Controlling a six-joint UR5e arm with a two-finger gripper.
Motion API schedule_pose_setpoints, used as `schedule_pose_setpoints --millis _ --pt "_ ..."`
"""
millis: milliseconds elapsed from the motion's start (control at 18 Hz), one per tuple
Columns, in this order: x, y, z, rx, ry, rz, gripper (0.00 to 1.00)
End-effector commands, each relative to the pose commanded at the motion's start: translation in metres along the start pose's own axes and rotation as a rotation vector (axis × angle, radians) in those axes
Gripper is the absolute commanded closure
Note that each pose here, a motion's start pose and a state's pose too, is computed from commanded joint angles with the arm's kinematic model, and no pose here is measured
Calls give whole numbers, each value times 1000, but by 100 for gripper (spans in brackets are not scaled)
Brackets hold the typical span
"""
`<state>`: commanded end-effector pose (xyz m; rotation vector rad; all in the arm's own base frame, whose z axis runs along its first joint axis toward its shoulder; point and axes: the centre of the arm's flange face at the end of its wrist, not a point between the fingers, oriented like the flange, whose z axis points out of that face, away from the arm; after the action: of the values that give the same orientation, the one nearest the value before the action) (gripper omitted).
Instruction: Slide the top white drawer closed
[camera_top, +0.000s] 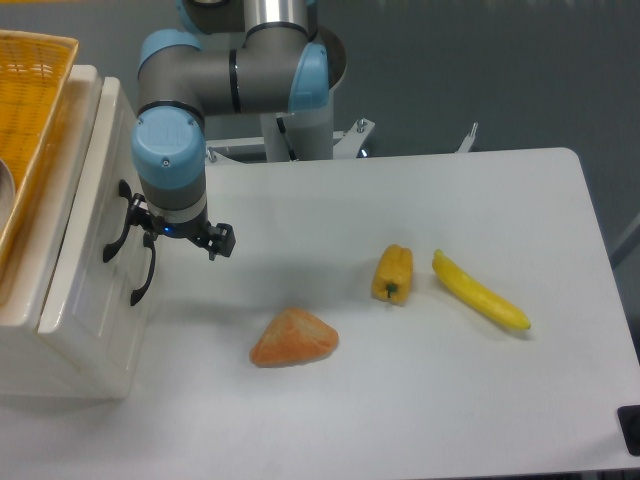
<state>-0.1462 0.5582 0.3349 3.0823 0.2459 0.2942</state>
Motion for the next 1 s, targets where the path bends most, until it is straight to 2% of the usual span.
schedule_pose_setpoints --millis 1000 --pt "4 -1 4 -8 2 6 0"
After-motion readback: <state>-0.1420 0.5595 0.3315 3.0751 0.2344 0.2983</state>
